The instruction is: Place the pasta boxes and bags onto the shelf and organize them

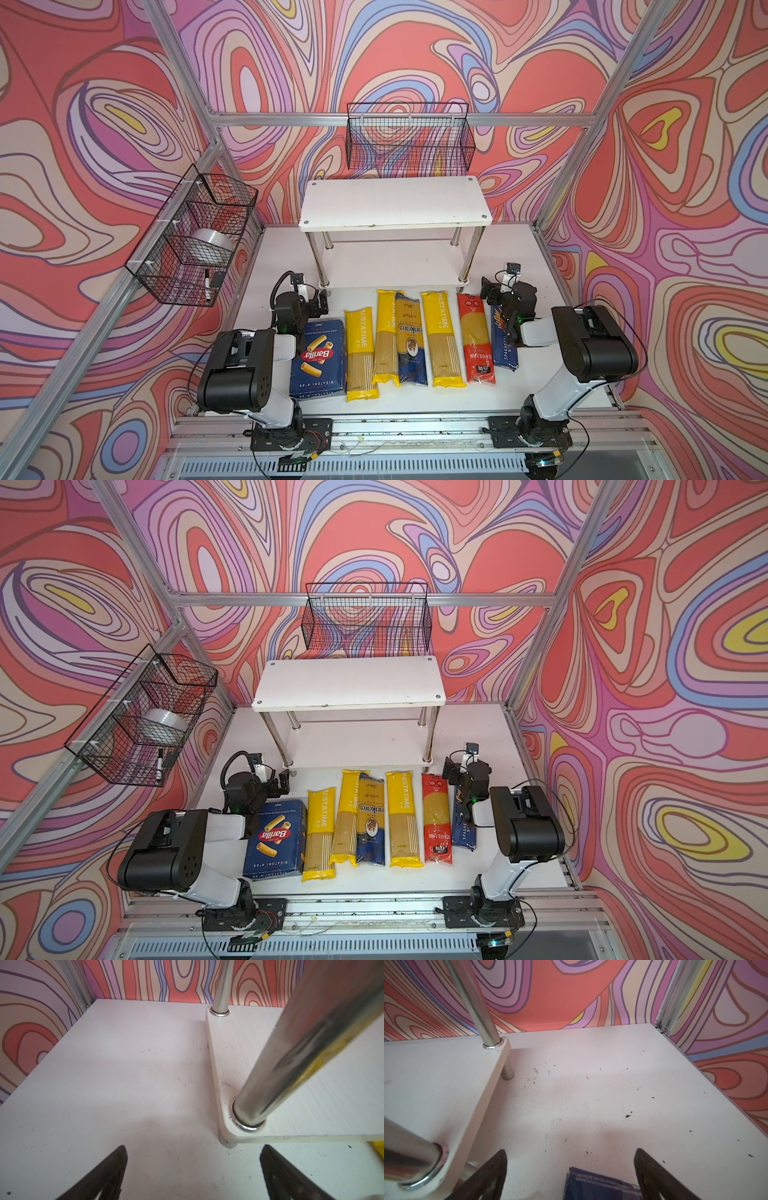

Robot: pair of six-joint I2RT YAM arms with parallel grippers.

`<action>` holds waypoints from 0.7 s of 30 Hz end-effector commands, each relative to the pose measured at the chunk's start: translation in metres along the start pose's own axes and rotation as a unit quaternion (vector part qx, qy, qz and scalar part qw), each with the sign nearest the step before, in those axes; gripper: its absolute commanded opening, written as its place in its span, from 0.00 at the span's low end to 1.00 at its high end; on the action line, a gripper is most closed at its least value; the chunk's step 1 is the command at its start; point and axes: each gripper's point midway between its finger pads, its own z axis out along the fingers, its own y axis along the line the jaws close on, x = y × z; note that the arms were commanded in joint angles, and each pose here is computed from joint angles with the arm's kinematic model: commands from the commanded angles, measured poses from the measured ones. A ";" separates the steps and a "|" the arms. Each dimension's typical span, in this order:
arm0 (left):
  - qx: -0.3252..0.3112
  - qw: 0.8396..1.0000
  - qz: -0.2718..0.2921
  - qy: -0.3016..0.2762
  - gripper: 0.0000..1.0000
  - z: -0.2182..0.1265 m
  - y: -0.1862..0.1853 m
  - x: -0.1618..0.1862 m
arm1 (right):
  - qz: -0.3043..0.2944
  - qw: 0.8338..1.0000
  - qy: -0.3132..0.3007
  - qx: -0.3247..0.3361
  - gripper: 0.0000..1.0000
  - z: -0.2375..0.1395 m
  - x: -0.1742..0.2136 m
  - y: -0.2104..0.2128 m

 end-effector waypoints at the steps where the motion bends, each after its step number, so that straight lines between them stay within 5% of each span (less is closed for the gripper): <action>1: 0.003 1.000 0.009 -0.016 1.00 0.001 -0.002 -0.010 | -0.001 1.000 -0.008 -0.002 0.98 0.003 -0.006 0.001; 10: -0.018 1.000 0.005 -0.014 1.00 -0.002 0.003 -0.016 | 0.007 1.000 -0.008 0.029 0.94 0.000 -0.013 -0.009; 15: -0.012 1.000 0.002 -0.021 1.00 -0.018 0.000 -0.029 | 0.031 0.998 0.024 0.047 0.92 -0.013 -0.055 -0.012; 21: 0.097 0.995 0.003 0.034 1.00 -0.029 -0.040 -0.038 | 0.135 0.988 0.074 0.015 0.88 -0.056 -0.091 0.011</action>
